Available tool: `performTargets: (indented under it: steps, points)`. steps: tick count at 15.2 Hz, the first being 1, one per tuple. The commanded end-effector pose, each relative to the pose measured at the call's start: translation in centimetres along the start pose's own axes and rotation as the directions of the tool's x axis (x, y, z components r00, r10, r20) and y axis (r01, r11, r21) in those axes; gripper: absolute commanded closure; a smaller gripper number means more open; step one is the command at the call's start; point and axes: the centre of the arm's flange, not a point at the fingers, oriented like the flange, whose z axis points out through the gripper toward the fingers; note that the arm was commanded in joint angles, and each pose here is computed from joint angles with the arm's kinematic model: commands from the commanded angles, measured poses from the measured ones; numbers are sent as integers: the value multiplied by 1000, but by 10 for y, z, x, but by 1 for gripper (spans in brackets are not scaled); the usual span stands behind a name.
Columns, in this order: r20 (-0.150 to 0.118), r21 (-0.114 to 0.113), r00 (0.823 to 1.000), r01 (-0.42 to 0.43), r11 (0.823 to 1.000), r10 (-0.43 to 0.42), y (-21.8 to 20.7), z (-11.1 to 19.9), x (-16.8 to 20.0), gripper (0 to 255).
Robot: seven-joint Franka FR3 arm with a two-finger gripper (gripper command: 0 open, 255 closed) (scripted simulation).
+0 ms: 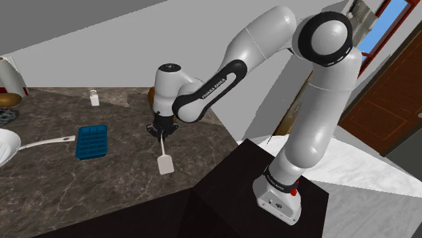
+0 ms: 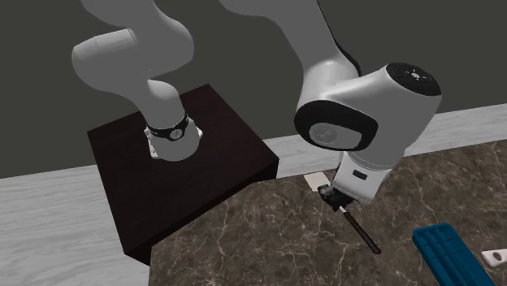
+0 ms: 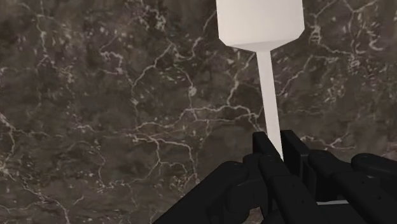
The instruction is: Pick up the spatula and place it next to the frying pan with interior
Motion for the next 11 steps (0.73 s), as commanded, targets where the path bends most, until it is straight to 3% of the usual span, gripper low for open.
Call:
performTargets:
  steps: [1,11]
  points:
    - [0,-1,1000,-2,1000,2,-24,-1,9,255]
    - [0,-1,1000,-2,1000,2,-154,1,30,255]
